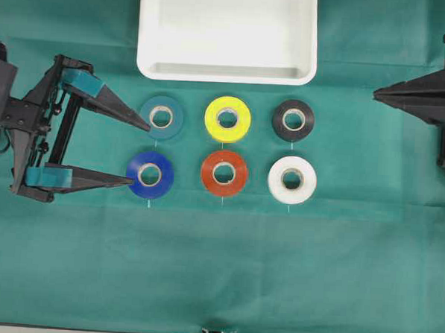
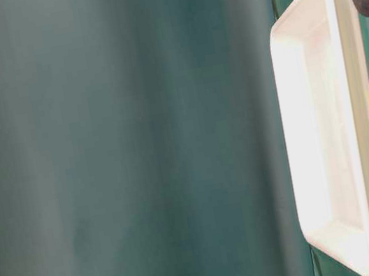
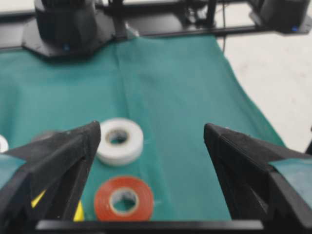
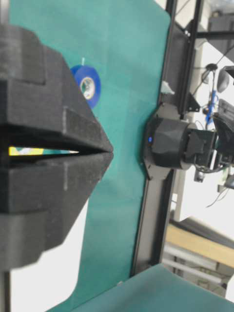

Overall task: Place the tape from the fixed location into the white case.
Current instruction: 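Move the left gripper over the blue tape roll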

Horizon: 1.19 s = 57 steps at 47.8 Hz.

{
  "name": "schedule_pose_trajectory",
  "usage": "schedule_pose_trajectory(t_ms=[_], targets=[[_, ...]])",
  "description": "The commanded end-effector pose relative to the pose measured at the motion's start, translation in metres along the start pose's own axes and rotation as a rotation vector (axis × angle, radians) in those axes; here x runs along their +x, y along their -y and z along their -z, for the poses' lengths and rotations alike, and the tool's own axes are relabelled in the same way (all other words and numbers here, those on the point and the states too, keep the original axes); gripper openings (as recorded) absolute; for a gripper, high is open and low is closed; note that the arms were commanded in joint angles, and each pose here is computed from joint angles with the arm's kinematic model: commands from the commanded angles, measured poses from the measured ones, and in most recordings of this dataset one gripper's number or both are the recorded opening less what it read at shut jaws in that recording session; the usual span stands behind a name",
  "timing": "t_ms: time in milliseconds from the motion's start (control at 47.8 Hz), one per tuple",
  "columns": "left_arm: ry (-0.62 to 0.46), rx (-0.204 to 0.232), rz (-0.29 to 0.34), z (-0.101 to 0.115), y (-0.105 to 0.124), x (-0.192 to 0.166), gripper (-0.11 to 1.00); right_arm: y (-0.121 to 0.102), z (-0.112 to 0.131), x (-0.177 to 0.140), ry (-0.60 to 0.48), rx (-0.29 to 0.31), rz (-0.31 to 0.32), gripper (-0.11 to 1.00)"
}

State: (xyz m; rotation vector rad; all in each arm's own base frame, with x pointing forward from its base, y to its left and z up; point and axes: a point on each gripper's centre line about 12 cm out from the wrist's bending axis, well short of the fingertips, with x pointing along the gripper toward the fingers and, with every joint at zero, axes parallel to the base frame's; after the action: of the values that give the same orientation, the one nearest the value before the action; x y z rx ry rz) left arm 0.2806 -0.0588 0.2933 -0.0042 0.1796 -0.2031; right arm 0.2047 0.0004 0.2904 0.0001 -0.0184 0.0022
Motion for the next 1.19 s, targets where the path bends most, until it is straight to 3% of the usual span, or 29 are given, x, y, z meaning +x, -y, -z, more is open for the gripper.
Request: schedule_pose_trajectory(t_ms=[0,356,775,942,1173], targets=[[-0.029,-0.015,0.001,-0.011,0.001,0.002,0.98,0.000,-0.012,0.003,0.023,0.003,0.000,0.00],[-0.423,-0.071,-0.020,-0.007,0.000,0.020,0.98,0.000,-0.011,0.003,0.011,0.003,0.000,0.00],[-0.834,-0.064,-0.040,-0.006,0.001,0.036,0.98,0.000,-0.013,0.003,0.014,0.005,0.000,0.00],[-0.901,-0.062,-0.044,-0.007,0.001,0.041,0.98,0.000,-0.012,0.004,0.009,0.008,0.000,0.00],[-0.903,-0.059,-0.044,-0.007,0.001,0.042,0.98,0.000,-0.013,0.003,0.012,0.008,0.000,0.00]])
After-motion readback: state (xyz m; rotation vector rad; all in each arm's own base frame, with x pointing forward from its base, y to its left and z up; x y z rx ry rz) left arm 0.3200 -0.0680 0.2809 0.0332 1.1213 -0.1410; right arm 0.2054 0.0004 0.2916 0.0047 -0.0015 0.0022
